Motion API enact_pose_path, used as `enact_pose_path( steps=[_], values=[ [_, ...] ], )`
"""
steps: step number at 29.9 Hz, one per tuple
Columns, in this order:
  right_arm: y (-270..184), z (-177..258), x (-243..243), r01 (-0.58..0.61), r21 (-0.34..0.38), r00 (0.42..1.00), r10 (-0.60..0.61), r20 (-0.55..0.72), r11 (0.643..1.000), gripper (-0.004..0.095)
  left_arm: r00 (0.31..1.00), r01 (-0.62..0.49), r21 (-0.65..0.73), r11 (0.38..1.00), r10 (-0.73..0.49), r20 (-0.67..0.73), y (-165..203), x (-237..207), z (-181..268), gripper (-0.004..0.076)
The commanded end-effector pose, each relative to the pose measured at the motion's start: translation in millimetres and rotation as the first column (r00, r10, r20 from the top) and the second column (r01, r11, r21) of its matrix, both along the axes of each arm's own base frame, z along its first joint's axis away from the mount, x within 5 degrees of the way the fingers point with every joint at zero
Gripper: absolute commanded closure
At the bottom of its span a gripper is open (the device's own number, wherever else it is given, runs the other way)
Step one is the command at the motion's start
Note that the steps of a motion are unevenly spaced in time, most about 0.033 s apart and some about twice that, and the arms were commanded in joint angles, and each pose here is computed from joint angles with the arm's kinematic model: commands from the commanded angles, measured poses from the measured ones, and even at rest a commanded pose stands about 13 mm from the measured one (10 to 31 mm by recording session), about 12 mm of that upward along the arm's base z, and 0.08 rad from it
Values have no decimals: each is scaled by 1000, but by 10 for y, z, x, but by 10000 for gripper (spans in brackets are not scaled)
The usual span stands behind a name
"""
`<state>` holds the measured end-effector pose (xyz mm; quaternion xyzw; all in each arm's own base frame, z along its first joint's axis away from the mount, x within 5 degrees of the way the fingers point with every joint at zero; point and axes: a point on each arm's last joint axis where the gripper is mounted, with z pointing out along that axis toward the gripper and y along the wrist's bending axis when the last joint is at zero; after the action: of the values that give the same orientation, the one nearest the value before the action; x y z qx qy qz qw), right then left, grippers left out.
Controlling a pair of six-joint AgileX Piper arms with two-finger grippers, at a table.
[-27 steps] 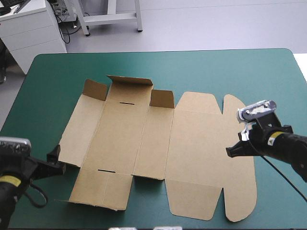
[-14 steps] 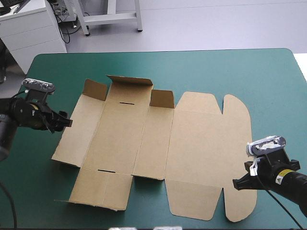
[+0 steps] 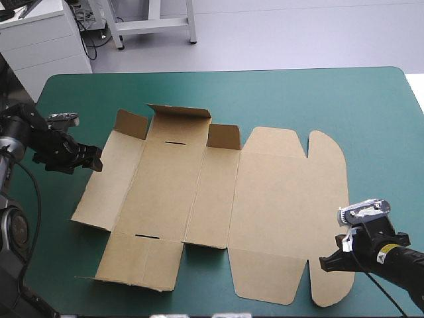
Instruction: Fold the box
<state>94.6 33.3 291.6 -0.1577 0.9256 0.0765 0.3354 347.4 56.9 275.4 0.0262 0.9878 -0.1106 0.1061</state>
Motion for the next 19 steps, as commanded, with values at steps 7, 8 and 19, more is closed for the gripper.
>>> enact_pose_path(
  steps=[7, 8, 19],
  values=[
    [12, 107, 43, 8, 33, 998, -10, 68, 999, 931, 994, -87, -149, 985, 76, -75, 253, -248, -54, 165],
    [12, 107, 43, 8, 33, 998, -10, 68, 999, 932, 994, -86, -169, 982, 72, -86, 233, -265, -96, 165],
    [14, 108, 44, 4, 32, 997, -7, 71, 999, 931, 991, -100, -322, 941, 65, -118, 29, -462, -224, 165]
  ],
)
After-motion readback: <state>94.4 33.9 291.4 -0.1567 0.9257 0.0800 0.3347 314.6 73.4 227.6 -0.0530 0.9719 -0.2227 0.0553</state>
